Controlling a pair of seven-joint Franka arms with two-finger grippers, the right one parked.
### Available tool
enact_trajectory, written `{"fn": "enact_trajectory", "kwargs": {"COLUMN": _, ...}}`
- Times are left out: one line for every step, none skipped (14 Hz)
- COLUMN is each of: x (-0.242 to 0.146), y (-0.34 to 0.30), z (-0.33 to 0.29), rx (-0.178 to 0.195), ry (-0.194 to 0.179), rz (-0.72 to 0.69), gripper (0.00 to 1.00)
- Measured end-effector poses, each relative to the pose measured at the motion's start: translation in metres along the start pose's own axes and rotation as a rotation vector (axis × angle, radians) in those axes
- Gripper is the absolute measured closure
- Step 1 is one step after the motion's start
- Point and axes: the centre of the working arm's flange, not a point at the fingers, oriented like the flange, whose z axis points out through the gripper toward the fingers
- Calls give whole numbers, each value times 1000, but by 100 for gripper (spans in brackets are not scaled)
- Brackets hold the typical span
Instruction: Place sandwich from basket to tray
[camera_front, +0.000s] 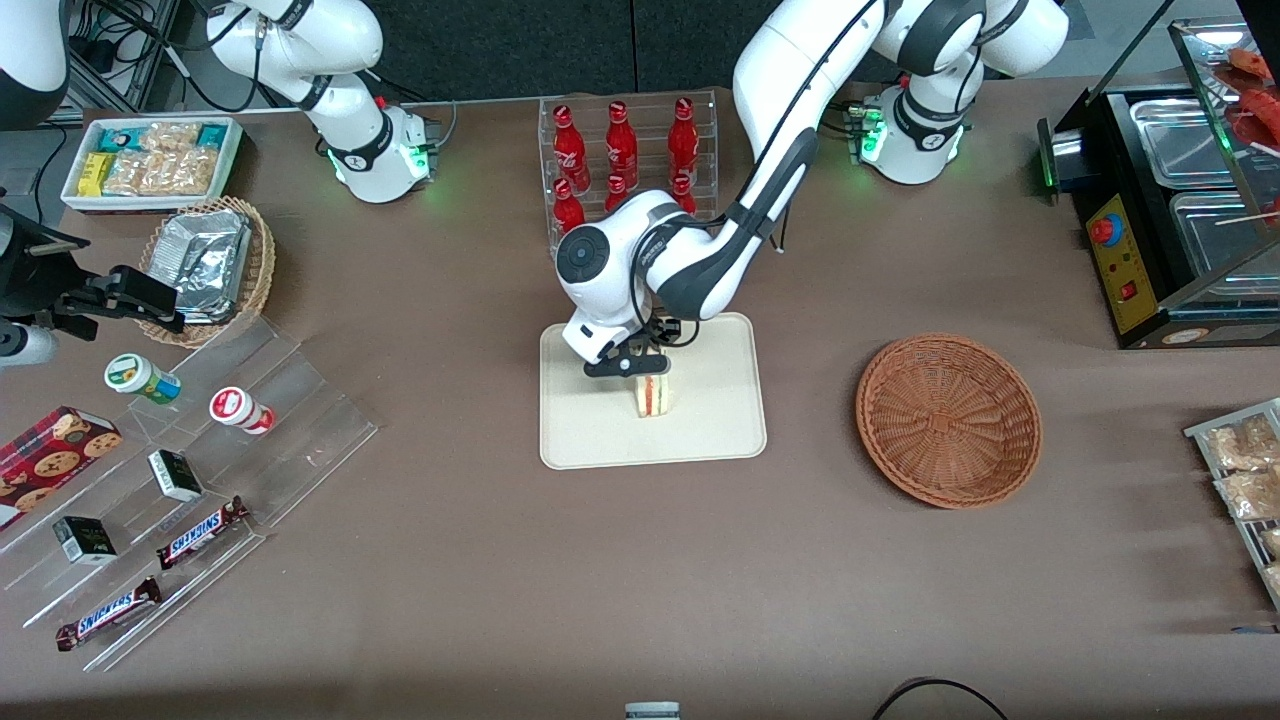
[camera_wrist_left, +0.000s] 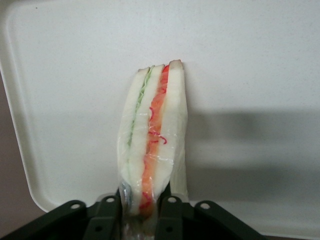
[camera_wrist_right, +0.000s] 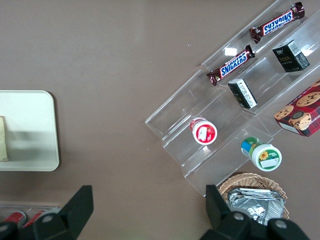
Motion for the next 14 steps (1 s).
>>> {"fn": "enact_trajectory", "kwargs": {"x": 0, "y": 0, "z": -1, "rx": 0, "ry": 1, "rz": 0, "gripper": 56}}
{"fn": "enact_trajectory", "kwargs": {"x": 0, "y": 0, "z": -2, "rx": -1, "ry": 2, "rz": 0, "gripper": 48}}
{"fn": "enact_trajectory", "kwargs": {"x": 1, "y": 0, "z": -4, "rx": -2, "ry": 3, "rz": -1, "gripper": 37}}
{"fn": "enact_trajectory", "kwargs": {"x": 2, "y": 0, "z": -9, "rx": -1, "ry": 4, "rz": -4, "gripper": 27}}
{"fn": "enact_trajectory", "kwargs": {"x": 4, "y": -1, "z": -16, "rx": -1, "ry": 6, "rz": -8, "gripper": 16}}
{"fn": "enact_trajectory", "kwargs": {"x": 7, "y": -4, "z": -27, "rx": -2, "ry": 9, "rz": -14, "gripper": 7}}
{"fn": "enact_trajectory", "kwargs": {"x": 10, "y": -8, "z": -42, "rx": -6, "ry": 16, "rz": -24, "gripper": 0}}
{"fn": "enact_trajectory", "kwargs": {"x": 14, "y": -15, "z": -60, "rx": -11, "ry": 23, "rz": -38, "gripper": 0}}
{"fn": "enact_trajectory", "kwargs": {"x": 20, "y": -25, "z": -80, "rx": -19, "ry": 31, "rz": -55, "gripper": 0}}
{"fn": "enact_trajectory", "kwargs": {"x": 27, "y": -40, "z": -102, "rx": -30, "ry": 39, "rz": -77, "gripper": 0}}
{"fn": "enact_trajectory", "kwargs": {"x": 35, "y": -58, "z": -126, "rx": -39, "ry": 44, "rz": -102, "gripper": 0}}
{"fn": "enact_trajectory", "kwargs": {"x": 42, "y": -79, "z": -147, "rx": -45, "ry": 44, "rz": -130, "gripper": 0}}
{"fn": "enact_trajectory", "kwargs": {"x": 49, "y": -101, "z": -166, "rx": -45, "ry": 39, "rz": -158, "gripper": 0}}
{"fn": "enact_trajectory", "kwargs": {"x": 54, "y": -124, "z": -183, "rx": -40, "ry": 28, "rz": -187, "gripper": 0}}
